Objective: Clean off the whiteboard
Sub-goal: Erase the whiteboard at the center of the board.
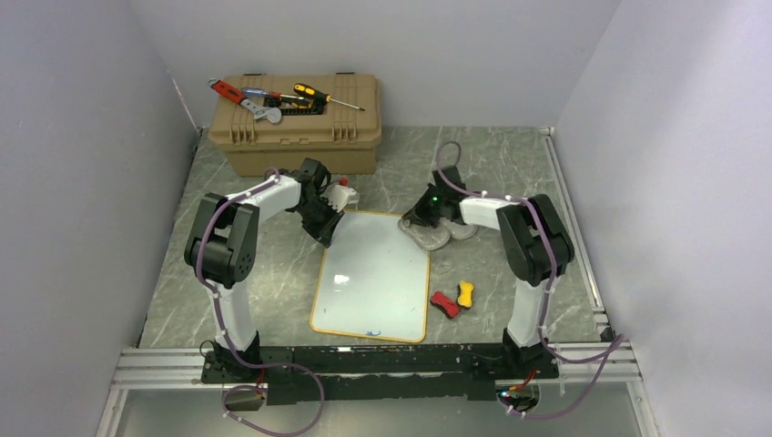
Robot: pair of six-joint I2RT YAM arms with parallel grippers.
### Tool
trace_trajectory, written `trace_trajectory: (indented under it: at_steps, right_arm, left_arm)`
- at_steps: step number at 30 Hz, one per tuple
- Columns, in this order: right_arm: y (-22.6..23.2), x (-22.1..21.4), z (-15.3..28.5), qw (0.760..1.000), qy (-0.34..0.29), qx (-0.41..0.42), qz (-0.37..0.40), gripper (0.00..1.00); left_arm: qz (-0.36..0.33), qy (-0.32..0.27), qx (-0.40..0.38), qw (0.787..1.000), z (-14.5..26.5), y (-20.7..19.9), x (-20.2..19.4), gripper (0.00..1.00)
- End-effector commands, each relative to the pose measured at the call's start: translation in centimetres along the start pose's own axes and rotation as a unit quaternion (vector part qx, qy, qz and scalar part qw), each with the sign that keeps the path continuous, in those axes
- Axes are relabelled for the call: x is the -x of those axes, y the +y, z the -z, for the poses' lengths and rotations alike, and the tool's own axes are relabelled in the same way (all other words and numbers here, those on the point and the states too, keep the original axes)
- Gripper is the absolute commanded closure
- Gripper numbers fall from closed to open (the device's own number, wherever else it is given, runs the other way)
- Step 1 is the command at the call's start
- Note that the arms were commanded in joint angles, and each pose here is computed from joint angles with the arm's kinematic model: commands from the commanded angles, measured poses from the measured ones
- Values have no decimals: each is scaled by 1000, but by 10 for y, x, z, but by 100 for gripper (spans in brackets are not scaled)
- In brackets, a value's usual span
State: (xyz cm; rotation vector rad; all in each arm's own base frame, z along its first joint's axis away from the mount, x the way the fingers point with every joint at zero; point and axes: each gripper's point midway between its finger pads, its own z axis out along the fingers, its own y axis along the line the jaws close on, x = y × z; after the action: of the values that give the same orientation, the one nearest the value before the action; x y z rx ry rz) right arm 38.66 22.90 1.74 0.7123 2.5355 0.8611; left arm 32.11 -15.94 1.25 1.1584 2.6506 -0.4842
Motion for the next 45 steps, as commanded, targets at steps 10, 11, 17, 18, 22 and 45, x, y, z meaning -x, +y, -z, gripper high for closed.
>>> trace_trajectory:
  at_steps: [10, 11, 17, 18, 22, 45]
  right_arm:
    - [-3, -99, -70, 989, 125, -71, 45, 100]
    - [-17, -91, -59, 989, 118, -80, 31, 100]
    - [-96, -56, 12, 980, 57, -184, 41, 100]
    - [-105, -55, 21, 978, 51, -196, 47, 100]
    - [-106, -72, 28, 980, 70, -172, 65, 100]
    - [-120, -94, 30, 963, 160, -191, 99, 100]
  left_arm:
    - [-29, 90, 47, 994, -41, 33, -52, 94]
    - [-30, 89, 48, 994, -41, 33, -52, 94]
    - [-29, 87, 49, 995, -40, 34, -53, 93]
    - [-29, 85, 49, 995, -39, 35, -53, 93]
    - [-24, 84, 42, 995, -39, 35, -53, 94]
    - [-11, 78, 36, 996, -36, 41, -50, 100]
